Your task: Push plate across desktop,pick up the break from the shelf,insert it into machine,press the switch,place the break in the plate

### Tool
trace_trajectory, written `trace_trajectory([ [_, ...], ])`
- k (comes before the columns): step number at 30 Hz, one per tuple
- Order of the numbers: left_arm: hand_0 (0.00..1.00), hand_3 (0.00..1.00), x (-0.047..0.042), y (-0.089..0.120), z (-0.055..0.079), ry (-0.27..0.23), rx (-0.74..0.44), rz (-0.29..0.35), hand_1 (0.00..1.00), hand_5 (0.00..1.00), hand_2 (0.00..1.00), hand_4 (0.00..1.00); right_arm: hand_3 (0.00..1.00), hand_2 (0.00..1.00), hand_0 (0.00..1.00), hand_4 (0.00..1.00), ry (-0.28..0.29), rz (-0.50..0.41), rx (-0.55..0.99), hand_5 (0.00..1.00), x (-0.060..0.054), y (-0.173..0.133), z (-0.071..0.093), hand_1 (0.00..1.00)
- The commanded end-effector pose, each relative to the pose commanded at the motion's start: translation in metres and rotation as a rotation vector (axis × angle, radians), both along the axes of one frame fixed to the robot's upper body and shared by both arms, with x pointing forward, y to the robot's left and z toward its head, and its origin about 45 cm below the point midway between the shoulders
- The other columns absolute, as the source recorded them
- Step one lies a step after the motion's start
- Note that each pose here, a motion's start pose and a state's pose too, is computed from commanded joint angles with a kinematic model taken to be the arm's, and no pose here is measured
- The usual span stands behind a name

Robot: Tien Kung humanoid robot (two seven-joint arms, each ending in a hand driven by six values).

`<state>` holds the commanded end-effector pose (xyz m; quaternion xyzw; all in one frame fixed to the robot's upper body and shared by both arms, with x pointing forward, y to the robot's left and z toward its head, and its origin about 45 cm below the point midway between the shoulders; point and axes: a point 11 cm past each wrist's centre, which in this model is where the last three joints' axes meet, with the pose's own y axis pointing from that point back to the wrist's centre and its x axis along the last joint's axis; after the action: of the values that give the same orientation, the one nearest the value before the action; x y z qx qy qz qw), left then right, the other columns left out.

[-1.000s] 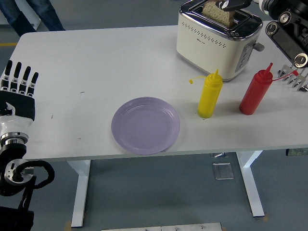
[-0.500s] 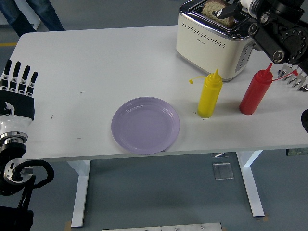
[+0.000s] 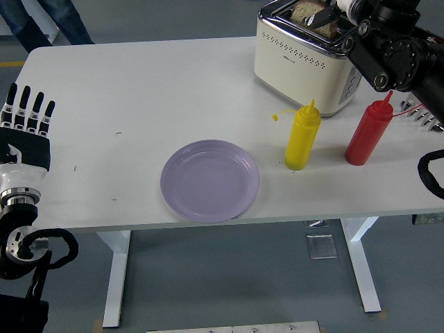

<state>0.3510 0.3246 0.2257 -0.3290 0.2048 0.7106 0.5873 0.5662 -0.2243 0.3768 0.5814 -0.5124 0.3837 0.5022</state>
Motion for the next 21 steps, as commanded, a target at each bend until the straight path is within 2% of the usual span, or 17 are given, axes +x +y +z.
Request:
trace_trajectory([
  [3,0.837,0.823,0.0002,0.000,0.000,-0.001,0.000,0.001,0.834,0.998,0.864,0.556,0.717,0.586,0.514,0.713,0.000,0.003,-0.014,0.389,0.000,0.004,-0.001,0.578],
  [4,0.837,0.824,0.0002,0.000,0.000,-0.001,0.000,0.002,0.834,0.998,0.865,0.556,0.695,0.548,0.455,0.694,-0.002,0.005,-0.022,0.365,0.000,0.006,-0.002,0.534],
  [9,0.837,0.824,0.0005,0.000,0.001,-0.002,0.000,0.001,0.834,0.998,0.865,0.556,0.695,0.548,0.455,0.694,-0.014,0.024,-0.050,0.365,0.000,0.017,-0.004,0.534],
  [10,0.838,0.823,0.0007,0.000,0.001,-0.003,0.000,0.001,0.834,0.998,0.865,0.556,0.658,0.519,0.413,0.644,-0.016,0.027,-0.054,0.309,0.000,0.018,-0.004,0.498],
  [15,0.838,0.823,0.0015,-0.001,0.002,-0.004,-0.001,-0.002,0.834,0.998,0.865,0.556,0.658,0.519,0.413,0.644,-0.039,0.039,-0.079,0.309,0.000,0.025,-0.002,0.498],
  [16,0.837,0.823,0.0016,-0.001,0.002,-0.005,-0.001,-0.002,0.834,0.998,0.865,0.556,0.637,0.505,0.395,0.595,-0.043,0.039,-0.081,0.268,0.000,0.025,-0.002,0.479],
  [21,0.837,0.823,0.0017,0.000,0.002,-0.006,-0.001,0.001,0.834,0.998,0.865,0.556,0.637,0.505,0.395,0.595,-0.063,0.037,-0.094,0.268,0.001,0.025,0.001,0.479],
])
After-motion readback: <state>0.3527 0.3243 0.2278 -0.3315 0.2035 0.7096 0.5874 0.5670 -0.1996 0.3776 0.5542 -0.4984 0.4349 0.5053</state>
